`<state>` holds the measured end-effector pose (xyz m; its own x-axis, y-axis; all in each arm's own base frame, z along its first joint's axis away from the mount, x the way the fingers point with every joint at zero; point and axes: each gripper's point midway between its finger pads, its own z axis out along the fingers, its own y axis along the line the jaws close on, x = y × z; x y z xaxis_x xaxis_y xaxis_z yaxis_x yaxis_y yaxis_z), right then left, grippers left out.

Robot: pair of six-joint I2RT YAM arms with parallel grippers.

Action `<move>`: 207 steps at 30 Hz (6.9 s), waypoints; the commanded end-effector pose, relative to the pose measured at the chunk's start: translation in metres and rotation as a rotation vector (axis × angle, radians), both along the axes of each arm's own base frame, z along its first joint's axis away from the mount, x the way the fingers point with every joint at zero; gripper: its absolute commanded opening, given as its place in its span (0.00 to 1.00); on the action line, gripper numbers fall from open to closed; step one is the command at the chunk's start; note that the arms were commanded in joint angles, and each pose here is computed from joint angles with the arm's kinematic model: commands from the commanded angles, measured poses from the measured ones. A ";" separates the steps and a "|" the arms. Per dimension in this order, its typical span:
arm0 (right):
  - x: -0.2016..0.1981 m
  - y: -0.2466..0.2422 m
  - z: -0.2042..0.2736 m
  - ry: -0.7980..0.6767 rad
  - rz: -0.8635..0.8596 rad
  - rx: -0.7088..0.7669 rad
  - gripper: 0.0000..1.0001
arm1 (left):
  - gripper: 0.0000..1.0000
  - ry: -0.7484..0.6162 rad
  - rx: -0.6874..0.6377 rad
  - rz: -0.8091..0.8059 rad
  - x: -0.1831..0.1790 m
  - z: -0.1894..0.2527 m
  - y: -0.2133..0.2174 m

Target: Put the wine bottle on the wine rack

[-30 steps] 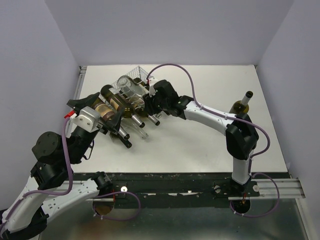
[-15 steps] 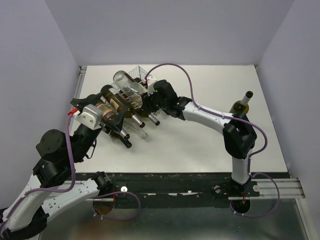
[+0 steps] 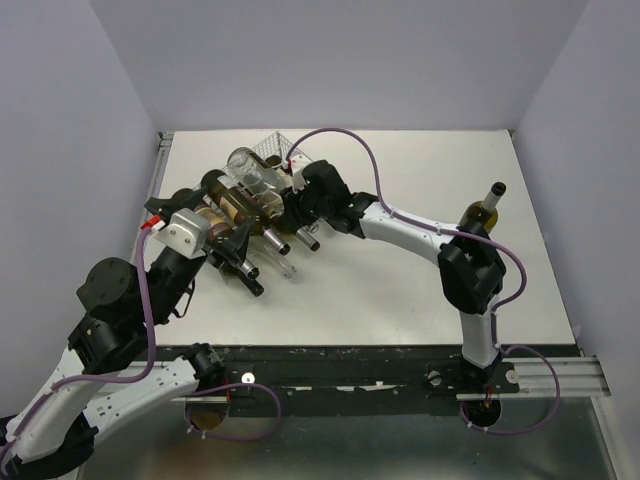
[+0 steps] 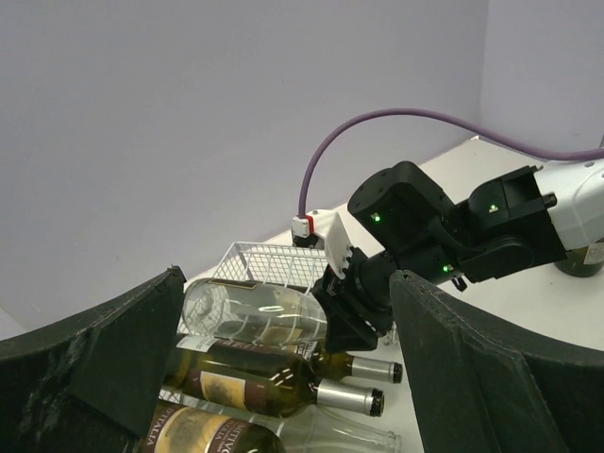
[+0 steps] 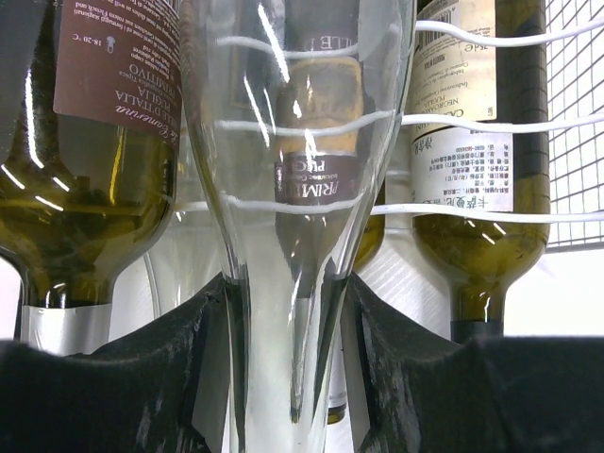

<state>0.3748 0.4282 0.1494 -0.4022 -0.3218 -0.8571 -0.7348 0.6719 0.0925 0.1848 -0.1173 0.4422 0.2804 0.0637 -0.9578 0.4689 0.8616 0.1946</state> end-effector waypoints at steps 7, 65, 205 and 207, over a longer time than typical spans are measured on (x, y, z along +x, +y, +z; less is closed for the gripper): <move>0.019 0.024 0.071 -0.154 -0.003 0.154 0.62 | 0.99 0.011 -0.014 0.029 0.000 -0.004 0.008; -0.037 -0.450 0.184 -0.173 -1.479 -0.137 0.99 | 0.99 0.098 0.005 0.065 -0.002 -0.050 0.018; -0.140 -0.143 0.243 0.204 0.189 0.168 0.94 | 0.00 -0.115 0.688 -0.196 0.043 -0.125 -0.083; -0.146 -0.140 0.231 0.209 0.205 0.120 0.94 | 0.00 -0.108 0.704 -0.199 0.043 -0.129 -0.082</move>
